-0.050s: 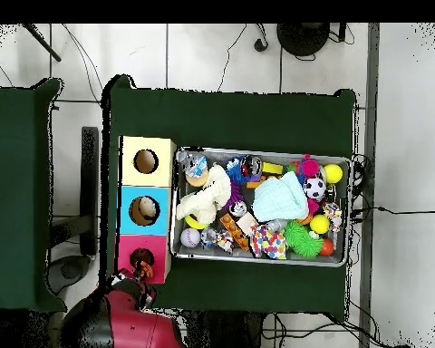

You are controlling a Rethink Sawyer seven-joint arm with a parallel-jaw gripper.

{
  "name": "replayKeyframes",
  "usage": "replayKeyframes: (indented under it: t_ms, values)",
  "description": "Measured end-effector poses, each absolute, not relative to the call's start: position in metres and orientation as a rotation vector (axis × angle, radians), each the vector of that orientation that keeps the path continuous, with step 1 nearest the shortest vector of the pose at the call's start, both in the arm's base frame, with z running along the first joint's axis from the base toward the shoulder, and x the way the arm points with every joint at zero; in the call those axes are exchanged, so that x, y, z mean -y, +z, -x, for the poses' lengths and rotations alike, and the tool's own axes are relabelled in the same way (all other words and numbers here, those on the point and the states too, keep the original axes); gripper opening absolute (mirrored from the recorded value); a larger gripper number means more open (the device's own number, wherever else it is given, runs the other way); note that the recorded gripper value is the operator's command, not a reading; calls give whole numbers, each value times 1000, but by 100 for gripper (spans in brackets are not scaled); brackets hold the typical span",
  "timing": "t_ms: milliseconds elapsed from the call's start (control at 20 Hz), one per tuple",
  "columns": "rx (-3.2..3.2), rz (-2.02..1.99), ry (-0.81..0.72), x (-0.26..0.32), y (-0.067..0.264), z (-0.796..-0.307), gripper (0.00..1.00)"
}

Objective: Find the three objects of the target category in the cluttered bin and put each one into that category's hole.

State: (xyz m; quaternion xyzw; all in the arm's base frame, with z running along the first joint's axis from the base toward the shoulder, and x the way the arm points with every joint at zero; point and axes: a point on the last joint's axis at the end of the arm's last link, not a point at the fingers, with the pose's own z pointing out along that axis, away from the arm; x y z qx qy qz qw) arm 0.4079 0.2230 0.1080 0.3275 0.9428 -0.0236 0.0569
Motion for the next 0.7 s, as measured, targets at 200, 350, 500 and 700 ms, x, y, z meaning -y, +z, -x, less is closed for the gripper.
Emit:
replayKeyframes:
  t_ms: [200,350,500,700]
  values:
    - [-2847,-990,-86,-225,111,-404,0]
    - [-2837,-989,-97,-226,113,-402,0]
    - [-2827,-995,-103,-226,115,-402,0]
    - [-2814,-1008,-111,-224,122,-408,0]
